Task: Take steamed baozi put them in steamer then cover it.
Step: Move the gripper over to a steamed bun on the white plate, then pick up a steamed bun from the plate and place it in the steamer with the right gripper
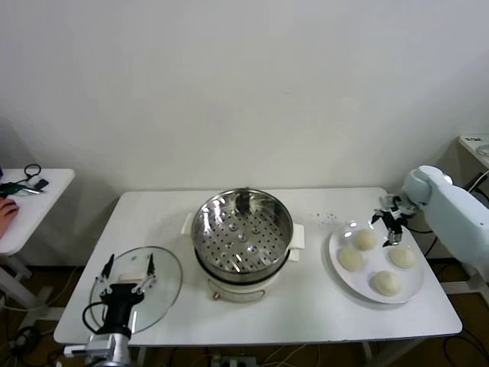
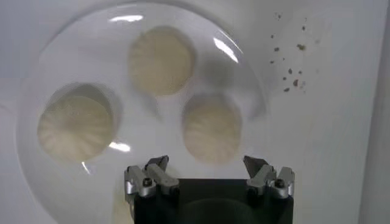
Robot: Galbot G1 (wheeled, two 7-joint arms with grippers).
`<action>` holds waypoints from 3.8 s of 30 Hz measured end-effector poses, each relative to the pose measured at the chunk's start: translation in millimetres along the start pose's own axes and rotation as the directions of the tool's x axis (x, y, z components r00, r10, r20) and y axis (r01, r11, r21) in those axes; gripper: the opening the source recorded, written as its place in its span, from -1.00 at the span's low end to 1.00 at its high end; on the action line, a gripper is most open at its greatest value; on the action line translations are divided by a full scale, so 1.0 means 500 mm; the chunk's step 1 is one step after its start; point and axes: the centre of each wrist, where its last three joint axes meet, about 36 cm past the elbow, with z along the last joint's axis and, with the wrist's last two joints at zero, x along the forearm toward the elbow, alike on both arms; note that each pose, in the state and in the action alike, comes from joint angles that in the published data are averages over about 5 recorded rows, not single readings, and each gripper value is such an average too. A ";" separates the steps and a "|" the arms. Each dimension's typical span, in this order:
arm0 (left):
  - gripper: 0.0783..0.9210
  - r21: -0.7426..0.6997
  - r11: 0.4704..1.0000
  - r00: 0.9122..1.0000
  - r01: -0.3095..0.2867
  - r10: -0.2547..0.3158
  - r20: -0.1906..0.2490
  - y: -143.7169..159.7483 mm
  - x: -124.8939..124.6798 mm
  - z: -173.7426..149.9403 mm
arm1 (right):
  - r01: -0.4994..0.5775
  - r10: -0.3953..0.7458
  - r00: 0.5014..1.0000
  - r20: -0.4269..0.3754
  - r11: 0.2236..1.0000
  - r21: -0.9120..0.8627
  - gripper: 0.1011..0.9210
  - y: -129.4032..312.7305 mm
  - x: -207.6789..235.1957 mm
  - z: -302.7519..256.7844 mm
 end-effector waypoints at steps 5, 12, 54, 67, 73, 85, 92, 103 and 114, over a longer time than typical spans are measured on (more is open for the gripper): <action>0.77 -0.004 1.000 1.000 0.005 -0.005 -0.003 0.001 -0.002 0.004 | 0.013 -0.013 1.000 -0.012 1.000 0.006 0.76 -0.013 -0.023 -0.017; 0.77 -0.008 1.000 1.000 0.008 -0.008 -0.011 0.001 -0.004 0.010 | 0.026 -0.026 1.000 -0.011 1.000 0.011 0.76 -0.027 -0.051 -0.043; 0.77 -0.022 1.000 0.999 0.022 -0.023 -0.026 0.017 0.021 0.013 | -0.070 0.054 0.997 0.058 0.946 0.318 0.38 -0.153 0.209 -0.178; 0.77 -0.007 1.000 0.999 -0.011 0.010 -0.045 0.003 0.044 0.009 | -0.188 0.143 0.982 0.122 0.702 0.687 0.39 -0.224 0.433 -0.475; 0.77 -0.013 1.000 0.998 -0.022 0.021 -0.053 0.005 0.054 0.009 | -0.192 0.165 0.979 0.124 0.512 0.837 0.39 -0.212 0.469 -0.632; 0.77 -0.026 0.999 0.997 -0.023 0.021 -0.074 0.010 0.073 0.017 | -0.126 0.157 0.983 0.092 0.217 0.968 0.41 -0.155 0.416 -0.835; 0.77 -0.031 0.999 0.997 -0.024 0.022 -0.078 0.012 0.076 0.018 | -0.093 0.126 0.989 0.077 0.123 0.988 0.41 -0.119 0.353 -0.890; 0.77 -0.032 0.999 0.996 -0.026 0.024 -0.085 0.013 0.078 0.021 | -0.060 0.096 0.994 0.054 0.059 0.996 0.41 -0.092 0.272 -0.925; 0.77 -0.027 0.999 0.995 -0.027 0.024 -0.096 0.014 0.082 0.026 | -0.047 0.077 0.996 0.041 0.079 0.996 0.44 -0.094 0.221 -0.926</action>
